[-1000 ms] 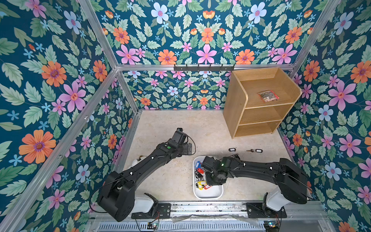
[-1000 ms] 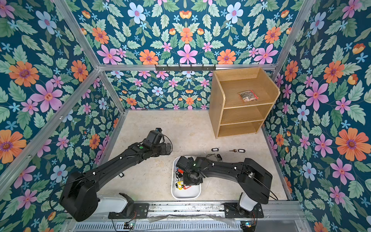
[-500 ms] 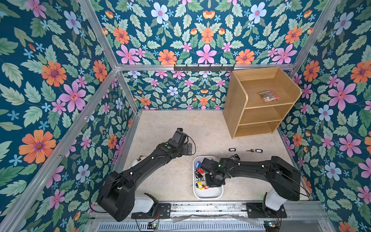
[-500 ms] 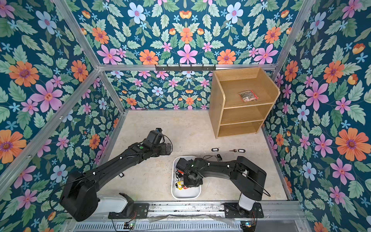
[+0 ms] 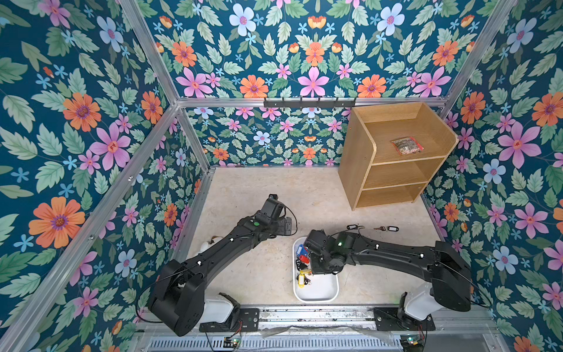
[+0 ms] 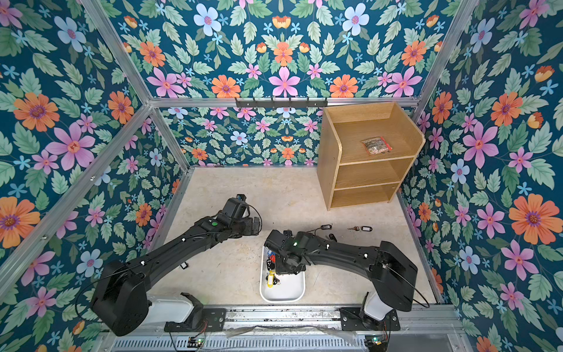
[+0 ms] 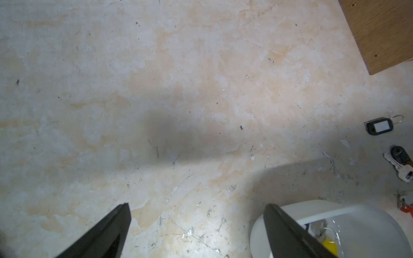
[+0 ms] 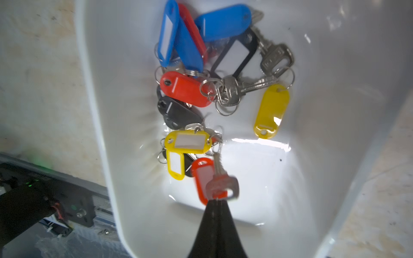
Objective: Take the keys out of the storage box
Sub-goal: Pick up the key from the storage box, then place the key at the center of the board, then pick up the key from the storage box.
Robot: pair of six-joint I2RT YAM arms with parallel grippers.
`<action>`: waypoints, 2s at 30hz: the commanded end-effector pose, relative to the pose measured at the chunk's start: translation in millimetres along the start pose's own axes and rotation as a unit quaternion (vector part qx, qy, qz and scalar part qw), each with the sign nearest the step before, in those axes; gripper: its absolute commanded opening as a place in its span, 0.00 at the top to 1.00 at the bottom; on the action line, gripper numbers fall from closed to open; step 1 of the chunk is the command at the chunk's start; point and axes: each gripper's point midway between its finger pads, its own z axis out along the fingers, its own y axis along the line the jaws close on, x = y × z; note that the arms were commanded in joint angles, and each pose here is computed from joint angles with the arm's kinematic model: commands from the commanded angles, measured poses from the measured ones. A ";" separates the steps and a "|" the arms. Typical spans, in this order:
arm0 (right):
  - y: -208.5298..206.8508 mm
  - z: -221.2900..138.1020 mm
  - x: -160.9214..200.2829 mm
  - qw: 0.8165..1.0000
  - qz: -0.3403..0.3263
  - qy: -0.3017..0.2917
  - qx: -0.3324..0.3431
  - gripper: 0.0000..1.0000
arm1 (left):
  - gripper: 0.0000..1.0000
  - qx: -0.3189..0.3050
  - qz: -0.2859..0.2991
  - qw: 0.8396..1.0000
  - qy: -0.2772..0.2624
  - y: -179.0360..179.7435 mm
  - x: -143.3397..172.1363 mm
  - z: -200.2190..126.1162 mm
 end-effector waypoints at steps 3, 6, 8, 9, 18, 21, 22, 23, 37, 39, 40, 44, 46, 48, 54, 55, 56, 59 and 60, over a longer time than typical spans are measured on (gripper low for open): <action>-37.3 -33.3 -12.1 0.998 0.020 -0.035 0.046 1.00 | 0.01 -0.002 -0.001 1.000 -0.006 0.1 -3.5 -1.7; -63.3 -43.1 -12.1 0.997 0.043 -0.044 0.056 1.00 | 0.01 -0.004 -0.001 1.000 -0.006 0.7 -3.2 -1.9; -79.6 -49.8 -9.8 0.995 0.062 -0.052 0.055 1.00 | 0.01 -0.003 0.000 1.000 -0.007 -0.1 -3.6 -2.5; -89.7 -50.2 -6.3 0.994 0.072 -0.054 0.056 1.00 | 0.01 -0.003 0.000 1.000 -0.007 0.1 -3.6 -2.4; -151.9 -17.1 39.6 0.987 0.150 -0.029 0.049 1.00 | 0.01 -0.001 0.001 1.000 -0.005 -1.3 -2.7 -1.3; -161.1 -4.2 45.8 0.985 0.165 -0.024 0.046 1.00 | 0.01 -0.002 0.001 1.000 -0.003 -1.2 -1.5 -0.3; -163.8 -1.6 45.8 0.984 0.169 -0.026 0.047 1.00 | 0.01 -0.002 0.001 1.000 -0.002 -1.1 -1.3 0.2; -167.3 0.5 45.3 0.983 0.173 -0.027 0.050 1.00 | 0.01 -0.002 0.002 1.000 -0.001 -0.9 -1.0 0.5; -109.2 -71.6 -18.8 0.987 0.119 -0.103 0.030 0.60 | 0.01 -0.005 0.003 1.000 0.000 -0.7 -0.2 1.8; -78.8 -65.3 -19.6 0.992 0.087 -0.090 0.012 0.63 | 0.01 -0.007 0.003 1.000 0.000 -0.3 -0.4 1.7; -65.7 -60.4 -18.9 0.994 0.075 -0.083 0.005 0.64 | 0.01 -0.008 0.003 1.000 0.000 0.2 0.0 1.9; -16.8 -30.6 -8.9 0.998 0.031 -0.047 -0.024 0.64 | 0.01 -0.008 0.004 1.000 0.000 0.4 0.0 1.8; 0.3 -14.2 -3.9 0.999 0.019 -0.029 -0.035 0.58 | 0.01 -0.007 0.004 1.000 0.000 0.0 -0.7 1.1; 11.0 -2.3 -1.5 0.999 0.010 -0.017 -0.039 0.50 | 0.01 -0.007 0.004 1.000 -0.001 -0.4 -0.6 0.8; 27.4 24.4 -3.2 0.999 0.004 0.002 -0.049 0.47 | 0.01 -0.006 0.004 1.000 -0.003 -1.1 -2.1 -0.7; 29.8 26.7 -3.7 0.999 0.001 0.005 -0.049 0.48 | 0.01 -0.006 0.004 1.000 -0.004 -0.9 -2.3 -0.8; 29.1 34.4 -2.6 0.999 0.000 0.012 -0.041 0.50 | 0.01 -0.005 0.004 1.000 -0.004 -1.1 -2.5 -1.1; 26.7 48.9 -0.6 0.999 -0.008 0.027 -0.022 0.58 | 0.01 -0.005 0.003 1.000 -0.005 -1.0 -2.7 -1.3; 26.1 52.4 0.3 0.999 -0.008 0.032 -0.017 0.60 | 0.01 -0.005 0.003 1.000 -0.005 -0.8 -2.7 -1.3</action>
